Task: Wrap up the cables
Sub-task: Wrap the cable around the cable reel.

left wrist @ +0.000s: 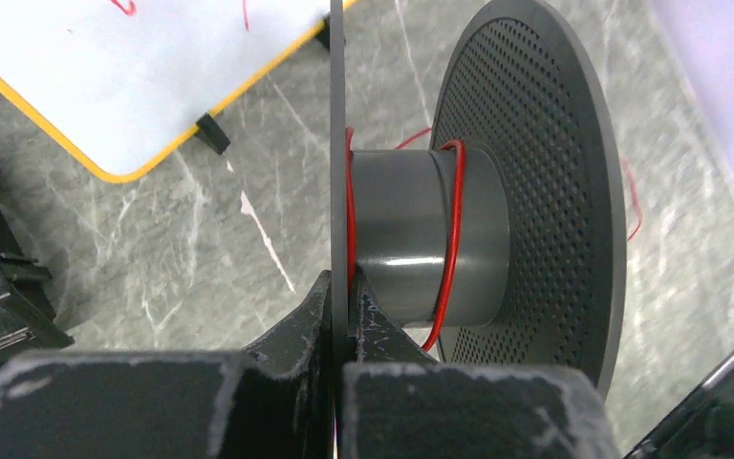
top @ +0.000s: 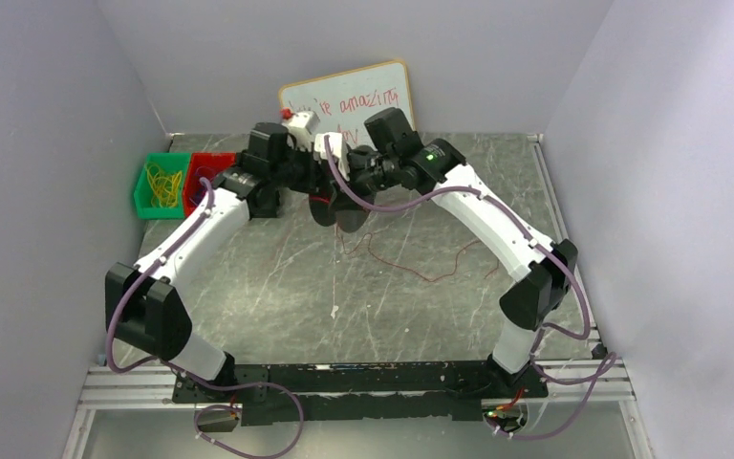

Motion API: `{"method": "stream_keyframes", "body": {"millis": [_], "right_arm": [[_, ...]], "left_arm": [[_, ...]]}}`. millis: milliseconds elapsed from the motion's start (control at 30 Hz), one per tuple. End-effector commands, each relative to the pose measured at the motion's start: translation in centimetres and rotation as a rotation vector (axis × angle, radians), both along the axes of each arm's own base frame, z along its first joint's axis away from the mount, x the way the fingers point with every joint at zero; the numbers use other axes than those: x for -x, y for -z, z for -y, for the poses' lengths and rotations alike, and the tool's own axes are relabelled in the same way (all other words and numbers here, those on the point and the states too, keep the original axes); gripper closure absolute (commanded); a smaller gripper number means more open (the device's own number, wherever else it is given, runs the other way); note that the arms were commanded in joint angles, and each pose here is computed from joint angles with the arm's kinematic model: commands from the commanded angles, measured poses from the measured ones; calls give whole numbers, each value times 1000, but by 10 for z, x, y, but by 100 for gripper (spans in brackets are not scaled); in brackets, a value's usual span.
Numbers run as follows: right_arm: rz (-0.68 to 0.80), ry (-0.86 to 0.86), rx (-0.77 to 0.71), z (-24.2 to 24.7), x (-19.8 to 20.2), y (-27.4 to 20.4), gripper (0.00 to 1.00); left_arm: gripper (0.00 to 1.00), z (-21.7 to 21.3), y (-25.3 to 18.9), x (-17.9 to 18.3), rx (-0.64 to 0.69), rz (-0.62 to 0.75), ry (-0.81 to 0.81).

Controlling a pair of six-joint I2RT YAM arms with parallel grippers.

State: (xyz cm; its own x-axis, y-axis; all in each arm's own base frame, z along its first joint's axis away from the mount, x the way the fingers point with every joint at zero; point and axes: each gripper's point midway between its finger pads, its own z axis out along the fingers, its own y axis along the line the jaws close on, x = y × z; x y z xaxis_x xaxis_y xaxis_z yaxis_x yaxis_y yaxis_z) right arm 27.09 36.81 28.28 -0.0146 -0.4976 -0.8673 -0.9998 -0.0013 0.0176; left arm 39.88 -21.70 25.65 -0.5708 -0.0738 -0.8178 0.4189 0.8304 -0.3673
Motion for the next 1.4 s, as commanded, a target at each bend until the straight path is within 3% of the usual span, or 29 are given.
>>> {"method": "stream_keyframes", "body": {"millis": [0, 167, 433, 600, 800, 1000, 1367], "right_arm": [[98, 66, 55, 19, -14, -22, 100], [161, 132, 90, 37, -23, -21, 100], [166, 191, 120, 60, -37, -7, 100], [171, 271, 137, 77, -60, -2, 100], [91, 330, 133, 101, -84, 16, 100], [1, 253, 102, 90, -77, 37, 100], [-144, 78, -33, 60, -53, 16, 100]], "left_arm": [[97, -4, -17, -4, -174, 189, 14], [97, -9, -9, 4, -261, 227, 44], [97, 7, -21, 22, -207, 236, 165], [98, 14, -7, 22, -285, 273, 241], [97, 9, 27, 19, -343, 229, 225], [97, 21, 46, 23, -320, 176, 256], [72, 31, 74, 23, -312, 103, 252]]}}
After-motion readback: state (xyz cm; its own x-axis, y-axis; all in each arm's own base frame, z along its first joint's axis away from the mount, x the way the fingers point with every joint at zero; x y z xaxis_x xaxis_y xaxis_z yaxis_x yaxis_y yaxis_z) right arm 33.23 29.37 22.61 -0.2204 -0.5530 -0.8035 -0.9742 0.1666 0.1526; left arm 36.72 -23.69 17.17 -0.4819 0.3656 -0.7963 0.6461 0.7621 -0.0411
